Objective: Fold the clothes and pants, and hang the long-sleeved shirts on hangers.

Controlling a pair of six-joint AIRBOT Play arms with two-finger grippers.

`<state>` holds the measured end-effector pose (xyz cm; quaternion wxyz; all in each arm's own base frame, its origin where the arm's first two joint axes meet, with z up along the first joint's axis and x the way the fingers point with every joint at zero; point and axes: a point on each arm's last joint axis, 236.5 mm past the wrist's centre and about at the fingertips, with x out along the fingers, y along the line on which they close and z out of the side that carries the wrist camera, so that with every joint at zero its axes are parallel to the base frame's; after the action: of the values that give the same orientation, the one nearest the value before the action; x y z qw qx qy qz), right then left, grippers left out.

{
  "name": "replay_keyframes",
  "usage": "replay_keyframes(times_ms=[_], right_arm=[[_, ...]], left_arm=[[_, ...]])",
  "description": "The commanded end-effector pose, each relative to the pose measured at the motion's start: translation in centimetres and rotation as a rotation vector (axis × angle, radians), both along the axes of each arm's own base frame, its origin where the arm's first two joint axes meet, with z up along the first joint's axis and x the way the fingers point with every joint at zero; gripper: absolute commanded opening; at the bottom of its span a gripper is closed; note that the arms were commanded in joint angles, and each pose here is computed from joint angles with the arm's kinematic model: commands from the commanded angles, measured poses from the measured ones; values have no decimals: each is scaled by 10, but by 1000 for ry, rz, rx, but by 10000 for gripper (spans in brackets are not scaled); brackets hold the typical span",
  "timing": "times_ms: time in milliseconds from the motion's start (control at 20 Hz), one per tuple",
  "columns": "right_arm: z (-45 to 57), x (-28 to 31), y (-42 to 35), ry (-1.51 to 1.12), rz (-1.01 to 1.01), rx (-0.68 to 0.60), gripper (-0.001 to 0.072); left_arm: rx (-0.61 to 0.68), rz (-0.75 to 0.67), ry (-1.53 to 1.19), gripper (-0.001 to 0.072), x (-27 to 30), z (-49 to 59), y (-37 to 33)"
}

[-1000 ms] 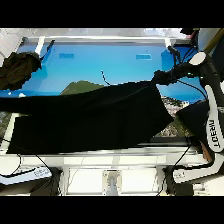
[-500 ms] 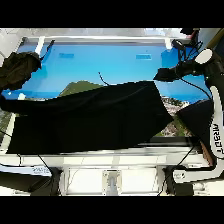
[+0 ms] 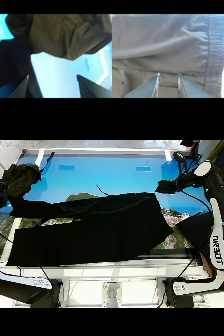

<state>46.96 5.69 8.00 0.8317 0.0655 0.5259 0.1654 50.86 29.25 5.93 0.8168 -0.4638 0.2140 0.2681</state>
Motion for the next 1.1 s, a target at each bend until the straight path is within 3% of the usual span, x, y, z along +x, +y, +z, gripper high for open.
replay_keyframes(times_ms=[0,150,300,500,700,800,850,900,950,1050], right_arm=[[-12,-16,-25,77,-6,-80,272],[-15,-45,-67,180,-67,-94,272],[-25,-83,-92,193,-144,-40,272],[-55,-121,-95,105,-280,42,272],[-67,-132,-92,105,-298,45,272],[-64,-129,-88,94,-303,69,272],[-62,-128,-84,91,-305,89,272],[-59,-126,-79,88,-306,115,272],[-57,-124,-75,84,-308,141,272],[-52,-122,-66,82,-307,187,272]], left_arm=[[141,-58,-12,705,-23,50,10],[314,-99,250,703,-113,71,36],[315,79,595,703,-251,61,62],[78,203,663,702,-356,4,20],[-289,11,586,701,-375,-54,-36],[-423,4,580,700,-395,-72,-43],[-447,6,575,688,-403,-78,-40],[-466,18,568,591,-411,-83,-38],[-469,22,565,554,-417,-86,-35],[-479,17,562,554,-426,-93,-32]])
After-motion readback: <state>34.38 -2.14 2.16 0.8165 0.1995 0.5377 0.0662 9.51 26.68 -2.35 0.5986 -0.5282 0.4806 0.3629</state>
